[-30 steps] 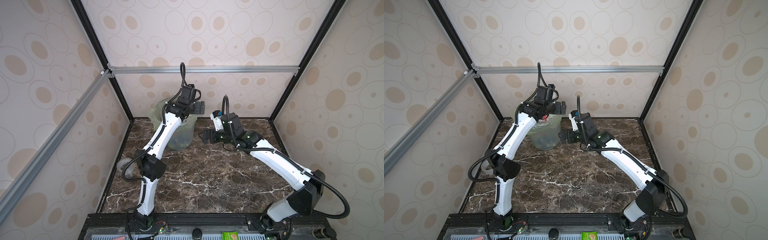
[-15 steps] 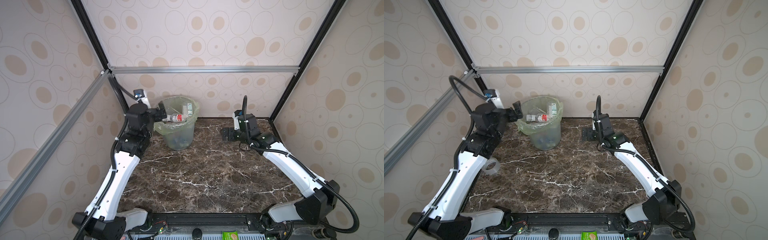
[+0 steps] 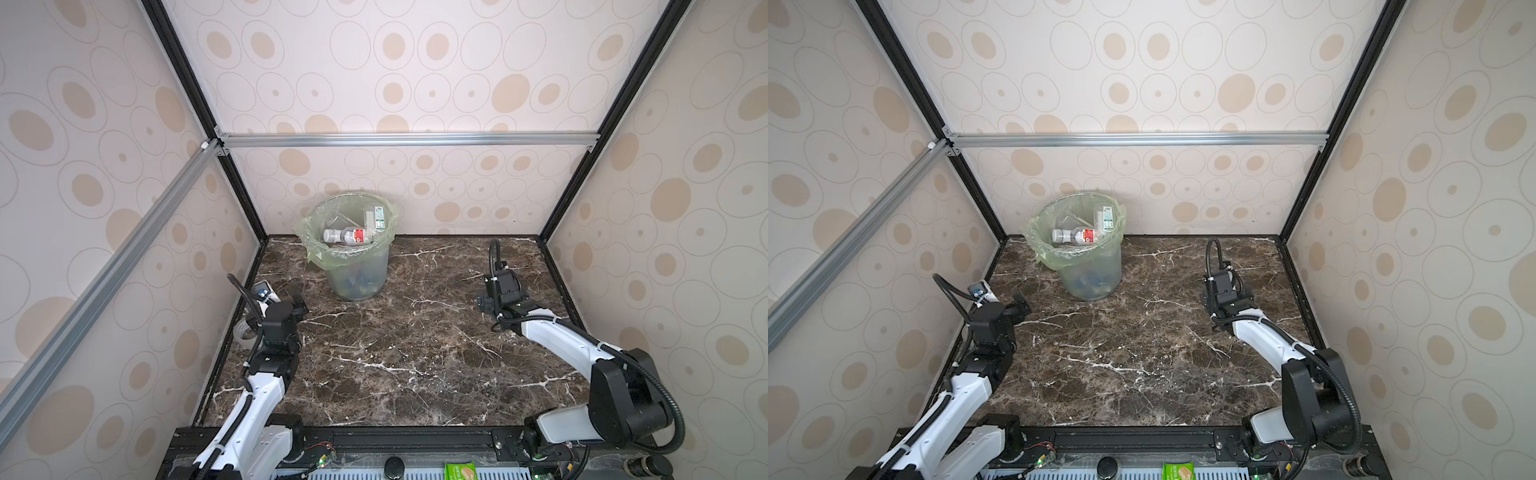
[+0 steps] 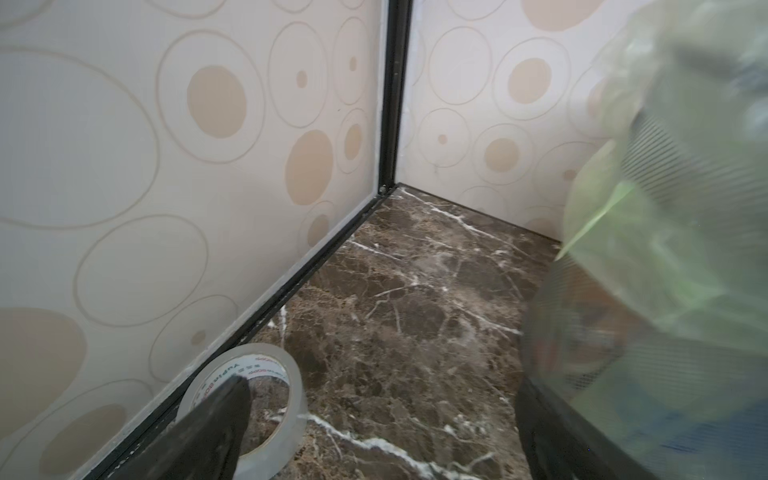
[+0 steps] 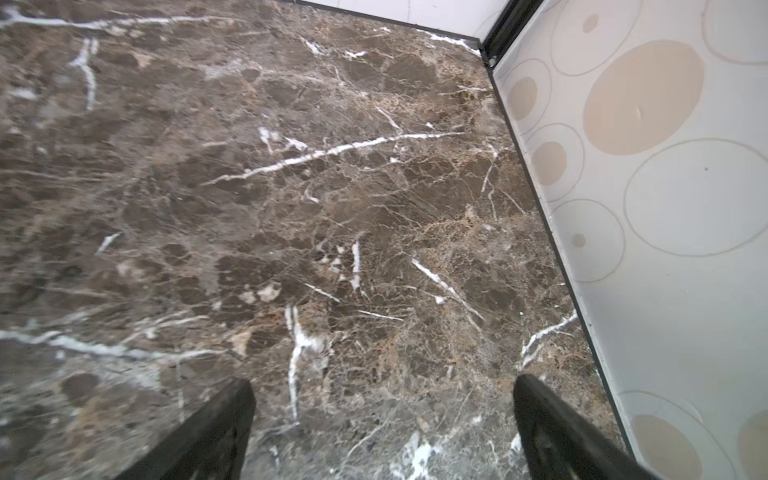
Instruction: Throw the plastic bottles in the bin
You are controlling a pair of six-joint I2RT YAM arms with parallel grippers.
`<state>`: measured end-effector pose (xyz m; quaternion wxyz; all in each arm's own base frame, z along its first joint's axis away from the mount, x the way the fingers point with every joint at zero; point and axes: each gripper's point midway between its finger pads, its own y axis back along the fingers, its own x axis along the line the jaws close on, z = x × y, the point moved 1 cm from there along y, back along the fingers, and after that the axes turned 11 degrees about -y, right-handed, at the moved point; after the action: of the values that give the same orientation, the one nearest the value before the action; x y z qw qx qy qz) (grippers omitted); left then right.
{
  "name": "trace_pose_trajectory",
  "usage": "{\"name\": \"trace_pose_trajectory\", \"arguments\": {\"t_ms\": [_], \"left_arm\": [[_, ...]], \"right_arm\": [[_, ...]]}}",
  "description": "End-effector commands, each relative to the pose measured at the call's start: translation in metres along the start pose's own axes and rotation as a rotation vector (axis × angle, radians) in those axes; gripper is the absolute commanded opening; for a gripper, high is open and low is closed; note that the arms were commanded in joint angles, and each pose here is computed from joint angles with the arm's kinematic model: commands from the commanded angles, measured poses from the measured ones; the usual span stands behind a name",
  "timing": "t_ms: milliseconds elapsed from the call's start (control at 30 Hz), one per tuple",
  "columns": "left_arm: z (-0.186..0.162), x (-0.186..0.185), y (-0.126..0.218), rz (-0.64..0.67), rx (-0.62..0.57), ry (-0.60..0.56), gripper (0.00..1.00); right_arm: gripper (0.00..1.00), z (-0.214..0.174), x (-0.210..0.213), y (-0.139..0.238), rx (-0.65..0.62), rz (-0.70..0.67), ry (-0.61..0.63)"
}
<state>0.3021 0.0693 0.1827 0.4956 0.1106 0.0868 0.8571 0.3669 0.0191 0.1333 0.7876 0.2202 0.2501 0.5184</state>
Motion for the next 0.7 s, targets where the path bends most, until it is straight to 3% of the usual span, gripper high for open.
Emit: {"name": "trace_pose_trajectory", "arguments": {"t_ms": [0,133,300,400,433,533,600,667], "left_arm": [[0.010,0.016,-0.003,0.097,-0.151,0.119,0.99],[-0.008,0.016,-0.005,0.091,-0.222,0.118,0.99],[-0.025,-0.001,-0.024,0.047,-0.207,0.014,0.99],[-0.024,-0.002,-0.019,0.016,-0.279,0.024,0.99],[-0.021,-0.004,-0.016,-0.002,-0.317,0.003,0.99],[-0.021,-0.030,-0.021,-0.120,-0.304,-0.077,0.99],[-0.032,-0.047,-0.025,-0.201,-0.275,-0.128,0.99],[-0.030,-0.045,-0.026,-0.185,-0.310,-0.125,0.99]], "right_arm": [[1.00,0.026,-0.011,0.000,-0.172,-0.040,-0.062],[1.00,0.016,-0.011,-0.012,-0.205,0.005,-0.118],[1.00,0.000,0.000,-0.024,-0.214,0.049,-0.041],[1.00,-0.005,-0.001,-0.025,-0.266,0.060,-0.044],[1.00,-0.005,0.000,-0.023,-0.275,0.069,-0.034],[1.00,0.001,-0.005,-0.016,-0.386,0.073,-0.052],[1.00,-0.006,-0.009,-0.020,-0.393,0.053,-0.072],[1.00,-0.005,-0.011,-0.020,-0.433,0.050,-0.077]]}}
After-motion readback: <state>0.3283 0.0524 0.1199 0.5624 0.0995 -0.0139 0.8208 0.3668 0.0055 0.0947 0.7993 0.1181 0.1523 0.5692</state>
